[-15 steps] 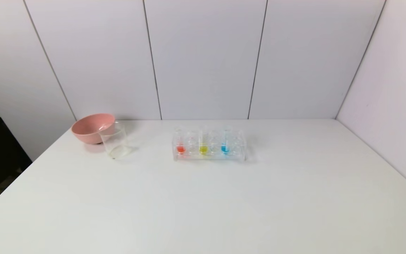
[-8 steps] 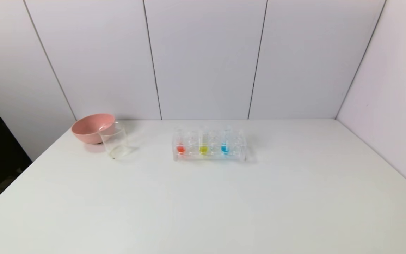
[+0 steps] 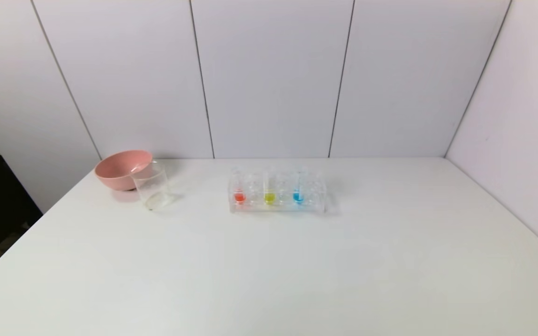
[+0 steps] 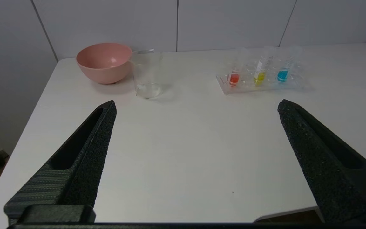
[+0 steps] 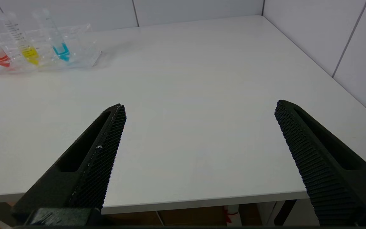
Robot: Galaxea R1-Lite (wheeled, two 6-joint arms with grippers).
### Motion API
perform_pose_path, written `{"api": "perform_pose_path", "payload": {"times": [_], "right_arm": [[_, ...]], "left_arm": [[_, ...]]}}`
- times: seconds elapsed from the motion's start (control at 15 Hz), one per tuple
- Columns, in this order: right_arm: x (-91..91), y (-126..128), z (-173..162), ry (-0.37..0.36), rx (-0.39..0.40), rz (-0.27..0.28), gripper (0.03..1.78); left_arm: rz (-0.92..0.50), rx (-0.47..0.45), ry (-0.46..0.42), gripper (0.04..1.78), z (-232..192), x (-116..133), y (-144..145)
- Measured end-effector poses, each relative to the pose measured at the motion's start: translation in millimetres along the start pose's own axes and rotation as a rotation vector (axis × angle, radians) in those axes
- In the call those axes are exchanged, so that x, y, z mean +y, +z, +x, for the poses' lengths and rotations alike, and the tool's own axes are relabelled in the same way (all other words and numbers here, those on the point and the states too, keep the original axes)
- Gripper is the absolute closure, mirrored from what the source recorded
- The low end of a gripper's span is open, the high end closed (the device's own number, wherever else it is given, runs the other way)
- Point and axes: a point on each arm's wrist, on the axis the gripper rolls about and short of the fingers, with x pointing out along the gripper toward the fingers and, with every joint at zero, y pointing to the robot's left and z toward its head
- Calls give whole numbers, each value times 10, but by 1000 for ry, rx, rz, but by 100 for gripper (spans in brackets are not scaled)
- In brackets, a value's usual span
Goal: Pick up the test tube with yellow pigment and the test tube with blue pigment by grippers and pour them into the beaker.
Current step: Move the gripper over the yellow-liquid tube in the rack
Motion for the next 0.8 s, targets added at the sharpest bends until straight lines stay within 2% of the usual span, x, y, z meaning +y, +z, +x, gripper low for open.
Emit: {"api": "perform_pose_path", "payload": {"times": [0.33, 0.6, 0.8], "right_arm": [[0, -1, 0, 0, 1, 0, 10], [0, 0, 0, 0, 0, 0, 10], [0, 0, 0, 0, 0, 0, 10]], "left_arm": [[-8, 33, 3, 4, 781, 115, 344], [-19, 37, -4, 4, 1472, 220, 417], [-58, 50, -37, 4, 1923, 176, 392]]}}
